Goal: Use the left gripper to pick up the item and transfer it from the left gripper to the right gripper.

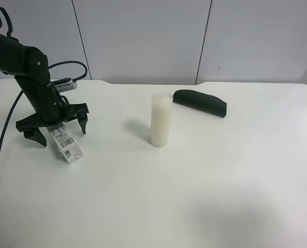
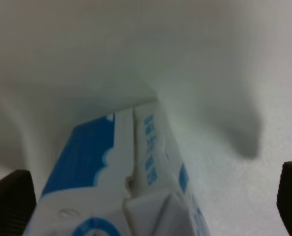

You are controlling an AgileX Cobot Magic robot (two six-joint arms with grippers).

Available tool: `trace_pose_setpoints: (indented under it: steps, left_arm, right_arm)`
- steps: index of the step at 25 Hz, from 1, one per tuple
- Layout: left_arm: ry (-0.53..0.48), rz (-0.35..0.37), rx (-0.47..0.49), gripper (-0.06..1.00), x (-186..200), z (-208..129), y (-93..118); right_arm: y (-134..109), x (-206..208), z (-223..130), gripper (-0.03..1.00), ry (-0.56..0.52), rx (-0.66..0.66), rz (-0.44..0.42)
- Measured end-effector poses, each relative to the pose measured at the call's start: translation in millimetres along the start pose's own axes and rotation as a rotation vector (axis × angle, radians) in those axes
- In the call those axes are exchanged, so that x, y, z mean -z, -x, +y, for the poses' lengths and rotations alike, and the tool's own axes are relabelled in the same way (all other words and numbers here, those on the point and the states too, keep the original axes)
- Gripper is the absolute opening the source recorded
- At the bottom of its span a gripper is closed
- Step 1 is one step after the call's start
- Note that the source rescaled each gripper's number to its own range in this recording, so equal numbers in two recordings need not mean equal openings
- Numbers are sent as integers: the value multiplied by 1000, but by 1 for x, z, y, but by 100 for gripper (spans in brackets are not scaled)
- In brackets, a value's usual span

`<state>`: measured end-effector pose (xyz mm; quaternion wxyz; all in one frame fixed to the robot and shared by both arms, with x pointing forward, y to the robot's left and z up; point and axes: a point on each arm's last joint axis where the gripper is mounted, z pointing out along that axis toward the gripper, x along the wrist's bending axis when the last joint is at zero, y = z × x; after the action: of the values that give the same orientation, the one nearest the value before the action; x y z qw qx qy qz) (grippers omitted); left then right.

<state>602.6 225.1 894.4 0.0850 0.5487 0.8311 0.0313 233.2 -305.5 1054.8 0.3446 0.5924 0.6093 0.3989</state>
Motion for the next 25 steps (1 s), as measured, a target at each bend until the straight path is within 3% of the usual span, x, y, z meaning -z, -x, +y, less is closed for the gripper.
trace_pose_setpoints:
  steps: [3,9,17,25]
  left_arm:
    - [4,3,-5,90,0,1,-1]
    - [13,9,6,49,0,5,-7]
    - [25,7,9,1,0,8,-9]
    - [25,7,10,0,0,8,-9]
  right_arm:
    - [0,0,0,100,0,0,0]
    - [0,0,0,100,0,0,0]
    - [0,0,0,100,0,0,0]
    - [0,0,0,100,0,0,0]
